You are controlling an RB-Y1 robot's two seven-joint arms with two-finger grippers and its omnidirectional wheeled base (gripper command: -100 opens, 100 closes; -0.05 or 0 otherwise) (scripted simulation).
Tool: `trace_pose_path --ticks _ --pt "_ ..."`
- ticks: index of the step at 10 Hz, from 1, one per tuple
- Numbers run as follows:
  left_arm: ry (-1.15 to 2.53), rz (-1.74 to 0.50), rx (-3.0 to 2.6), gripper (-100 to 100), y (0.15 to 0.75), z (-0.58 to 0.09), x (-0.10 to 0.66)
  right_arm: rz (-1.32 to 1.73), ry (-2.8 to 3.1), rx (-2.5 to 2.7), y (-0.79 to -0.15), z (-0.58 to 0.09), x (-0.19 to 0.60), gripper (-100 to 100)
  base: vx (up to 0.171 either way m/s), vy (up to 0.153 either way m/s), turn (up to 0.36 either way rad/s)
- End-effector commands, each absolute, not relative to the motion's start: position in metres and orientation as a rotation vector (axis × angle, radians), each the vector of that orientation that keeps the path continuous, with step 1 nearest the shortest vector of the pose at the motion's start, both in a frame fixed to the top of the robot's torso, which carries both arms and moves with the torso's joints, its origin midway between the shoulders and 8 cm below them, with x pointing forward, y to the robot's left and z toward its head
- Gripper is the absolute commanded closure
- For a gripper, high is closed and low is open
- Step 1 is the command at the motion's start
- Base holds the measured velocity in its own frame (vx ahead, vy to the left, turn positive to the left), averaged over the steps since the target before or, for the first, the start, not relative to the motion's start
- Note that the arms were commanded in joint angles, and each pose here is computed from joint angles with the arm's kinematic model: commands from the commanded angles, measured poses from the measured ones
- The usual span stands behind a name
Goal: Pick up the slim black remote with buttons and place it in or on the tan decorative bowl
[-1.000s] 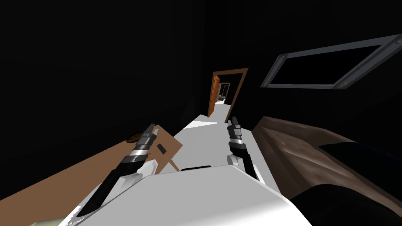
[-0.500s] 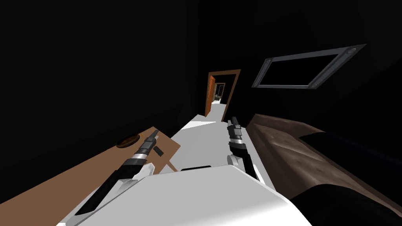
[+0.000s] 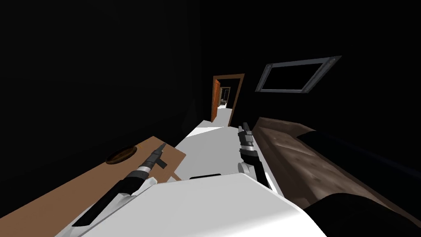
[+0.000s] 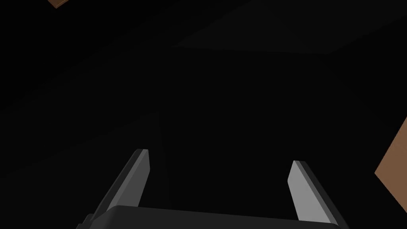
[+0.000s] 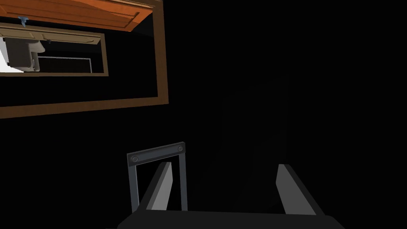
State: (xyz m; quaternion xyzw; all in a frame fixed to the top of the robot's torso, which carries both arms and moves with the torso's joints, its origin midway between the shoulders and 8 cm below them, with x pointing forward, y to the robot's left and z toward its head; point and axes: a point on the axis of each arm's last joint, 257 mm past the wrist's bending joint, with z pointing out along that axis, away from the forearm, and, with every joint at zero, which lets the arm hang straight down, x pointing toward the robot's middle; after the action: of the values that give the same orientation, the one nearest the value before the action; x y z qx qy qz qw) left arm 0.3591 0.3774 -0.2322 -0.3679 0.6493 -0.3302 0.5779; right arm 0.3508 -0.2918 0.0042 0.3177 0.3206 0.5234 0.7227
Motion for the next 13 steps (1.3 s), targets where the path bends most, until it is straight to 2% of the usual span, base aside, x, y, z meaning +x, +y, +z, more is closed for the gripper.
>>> trace_pose_path --ticks 1,7,13 --pt "1.623 -0.696 -0.916 -100 0.393 -0.273 0.341 1.156 0.708 0.702 -0.292 0.004 0.351 0 0.017 0.010 -0.278" --pt "1.820 -0.541 -1.066 -100 0.431 -0.350 0.294 1.156 0.708 0.702 -0.292 0.004 0.351 0 0.026 0.013 -0.161" --pt "2.016 -0.362 -1.330 -100 0.476 -0.434 0.204 1.155 0.708 0.702 -0.292 0.004 0.351 0 0.046 0.021 -0.161"
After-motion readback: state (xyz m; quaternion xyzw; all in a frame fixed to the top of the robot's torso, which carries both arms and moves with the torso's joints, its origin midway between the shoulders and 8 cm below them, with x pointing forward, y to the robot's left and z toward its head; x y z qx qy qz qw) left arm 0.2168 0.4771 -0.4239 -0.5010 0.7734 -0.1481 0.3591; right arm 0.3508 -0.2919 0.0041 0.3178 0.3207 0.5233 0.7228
